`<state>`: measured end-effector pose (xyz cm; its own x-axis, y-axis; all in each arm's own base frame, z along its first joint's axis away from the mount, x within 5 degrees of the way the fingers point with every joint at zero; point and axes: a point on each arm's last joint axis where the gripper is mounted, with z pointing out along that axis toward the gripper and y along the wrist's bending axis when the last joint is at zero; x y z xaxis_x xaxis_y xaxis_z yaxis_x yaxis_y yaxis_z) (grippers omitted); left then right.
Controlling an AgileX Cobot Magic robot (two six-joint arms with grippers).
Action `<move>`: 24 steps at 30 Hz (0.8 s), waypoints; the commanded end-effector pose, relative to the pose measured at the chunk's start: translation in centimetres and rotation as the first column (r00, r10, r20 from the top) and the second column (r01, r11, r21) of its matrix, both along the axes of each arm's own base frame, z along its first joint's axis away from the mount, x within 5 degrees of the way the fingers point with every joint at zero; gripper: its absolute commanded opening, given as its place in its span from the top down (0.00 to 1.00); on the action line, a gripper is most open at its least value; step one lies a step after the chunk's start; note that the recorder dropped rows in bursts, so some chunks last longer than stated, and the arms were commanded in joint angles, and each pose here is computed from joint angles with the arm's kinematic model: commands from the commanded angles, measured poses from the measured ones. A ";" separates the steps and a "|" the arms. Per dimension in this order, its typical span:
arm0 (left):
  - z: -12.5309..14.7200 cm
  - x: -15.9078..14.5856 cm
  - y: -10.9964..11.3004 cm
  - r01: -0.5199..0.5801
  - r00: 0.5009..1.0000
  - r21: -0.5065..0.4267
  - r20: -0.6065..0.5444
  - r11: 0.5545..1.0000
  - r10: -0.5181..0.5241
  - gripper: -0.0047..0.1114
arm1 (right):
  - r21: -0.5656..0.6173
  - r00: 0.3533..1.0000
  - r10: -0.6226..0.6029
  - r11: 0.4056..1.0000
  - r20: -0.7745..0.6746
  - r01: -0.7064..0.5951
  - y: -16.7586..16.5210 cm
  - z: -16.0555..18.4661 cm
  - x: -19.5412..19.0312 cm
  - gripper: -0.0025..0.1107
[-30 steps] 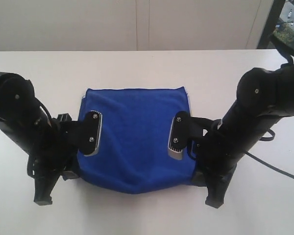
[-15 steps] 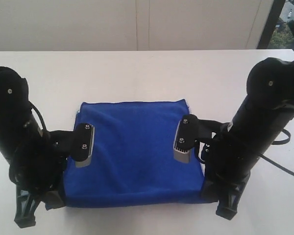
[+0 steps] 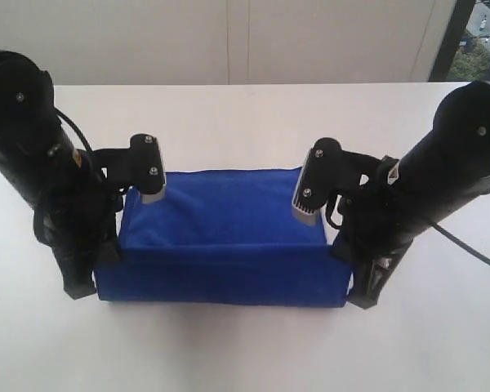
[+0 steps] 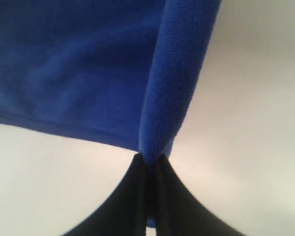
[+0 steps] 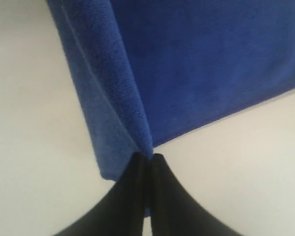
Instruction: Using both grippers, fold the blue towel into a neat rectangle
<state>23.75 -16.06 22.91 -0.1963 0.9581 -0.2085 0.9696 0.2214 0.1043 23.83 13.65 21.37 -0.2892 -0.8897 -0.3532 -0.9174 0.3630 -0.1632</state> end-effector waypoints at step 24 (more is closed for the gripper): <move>2.7 5.8 1.4 -0.189 0.888 -0.132 0.399 0.973 0.227 0.96 | 0.197 0.907 -0.303 0.947 0.293 0.252 0.6 1.3 7.7 0.98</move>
